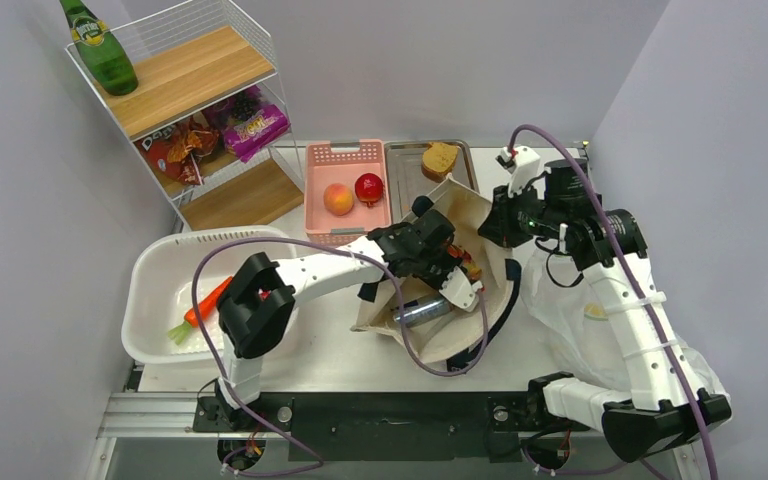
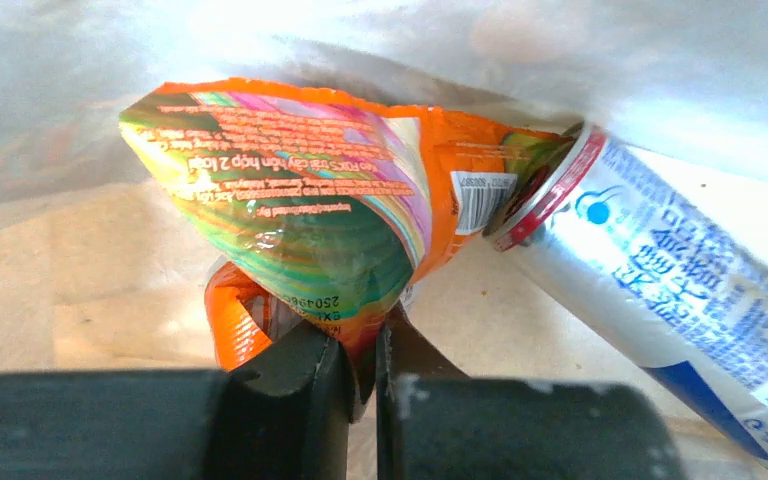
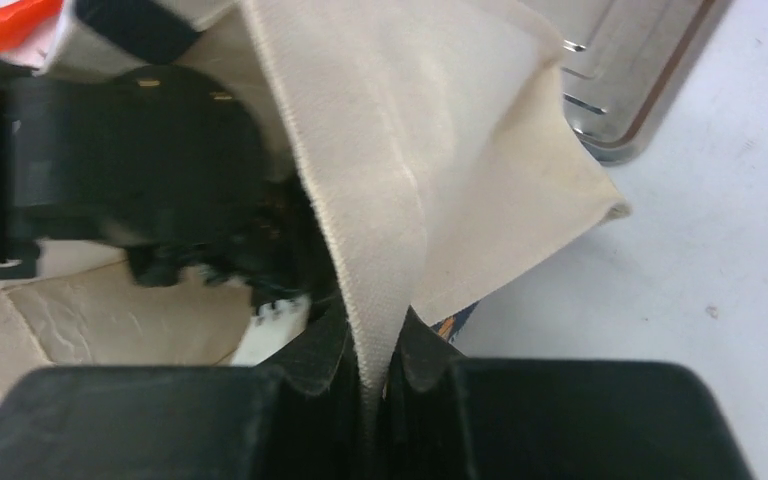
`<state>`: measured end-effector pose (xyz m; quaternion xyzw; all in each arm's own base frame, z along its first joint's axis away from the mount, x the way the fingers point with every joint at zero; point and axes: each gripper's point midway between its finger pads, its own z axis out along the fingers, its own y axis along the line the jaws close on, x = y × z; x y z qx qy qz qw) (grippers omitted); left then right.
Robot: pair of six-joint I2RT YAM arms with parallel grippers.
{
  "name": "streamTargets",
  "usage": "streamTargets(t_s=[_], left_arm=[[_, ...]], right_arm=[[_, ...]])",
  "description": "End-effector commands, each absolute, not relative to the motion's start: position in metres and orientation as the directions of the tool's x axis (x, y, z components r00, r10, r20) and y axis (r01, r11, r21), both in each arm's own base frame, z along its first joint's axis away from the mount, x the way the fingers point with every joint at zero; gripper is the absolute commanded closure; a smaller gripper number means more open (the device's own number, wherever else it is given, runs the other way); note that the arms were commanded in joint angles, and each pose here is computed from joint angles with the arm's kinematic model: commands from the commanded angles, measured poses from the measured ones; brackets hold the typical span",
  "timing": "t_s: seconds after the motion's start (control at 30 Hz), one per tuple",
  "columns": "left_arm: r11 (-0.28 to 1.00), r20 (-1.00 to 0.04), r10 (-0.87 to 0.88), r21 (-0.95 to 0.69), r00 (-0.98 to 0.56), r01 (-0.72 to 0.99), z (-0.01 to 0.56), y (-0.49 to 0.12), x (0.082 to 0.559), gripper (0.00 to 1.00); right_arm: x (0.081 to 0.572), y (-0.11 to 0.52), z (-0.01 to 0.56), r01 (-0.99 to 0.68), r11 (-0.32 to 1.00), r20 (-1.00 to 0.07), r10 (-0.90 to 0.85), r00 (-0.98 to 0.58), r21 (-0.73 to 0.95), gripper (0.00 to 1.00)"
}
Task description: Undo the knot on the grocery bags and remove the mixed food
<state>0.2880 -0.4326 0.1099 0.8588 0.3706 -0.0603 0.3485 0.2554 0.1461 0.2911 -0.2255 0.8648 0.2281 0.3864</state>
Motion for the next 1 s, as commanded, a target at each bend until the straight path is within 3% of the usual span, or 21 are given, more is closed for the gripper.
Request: streamTargets(t_s=[0.0, 0.23, 0.4, 0.47, 0.57, 0.67, 0.8, 0.97], left_arm=[[-0.372, -0.487, 0.555, 0.579, 0.674, 0.726, 0.166, -0.431, 0.276, 1.0], [-0.182, -0.692, 0.382, 0.594, 0.613, 0.784, 0.273, -0.437, 0.247, 1.0], [-0.007, -0.846, 0.243, 0.487, 0.474, 0.873, 0.345, -0.446, 0.24, 1.0], [0.051, -0.889, 0.206, 0.428, 0.41, 0.902, 0.368, -0.446, 0.242, 1.0], [0.142, -0.924, 0.182, 0.364, 0.337, 0.92, 0.393, -0.443, 0.256, 1.0], [0.241, -0.962, 0.17, 0.25, 0.213, 0.938, 0.404, -0.434, 0.274, 1.0], [0.336, -0.968, 0.176, 0.23, 0.179, 0.913, 0.413, -0.417, 0.293, 1.0], [0.379, -0.965, 0.188, 0.242, 0.182, 0.893, 0.413, -0.408, 0.305, 1.0]], right_arm=[[0.271, 0.131, 0.305, -0.548, 0.805, -0.801, -0.168, -0.574, 0.225, 1.0], [0.306, 0.059, 0.28, -0.383, 0.912, -0.757, -0.148, -0.637, 0.144, 1.0], [0.313, 0.029, 0.257, -0.355, 0.928, -0.705, -0.178, -0.686, 0.111, 1.0], [0.313, 0.024, 0.253, -0.347, 0.931, -0.689, -0.178, -0.703, 0.114, 0.9], [0.31, 0.022, 0.265, -0.343, 0.932, -0.694, -0.169, -0.7, 0.119, 0.51], [0.307, 0.026, 0.294, -0.377, 0.916, -0.756, -0.147, -0.637, 0.139, 0.3], [0.293, 0.047, 0.35, -0.471, 0.871, -0.854, -0.135, -0.502, 0.139, 0.21], [0.259, 0.095, 0.387, -0.658, 0.741, -0.914, -0.164, -0.37, 0.134, 0.19]])
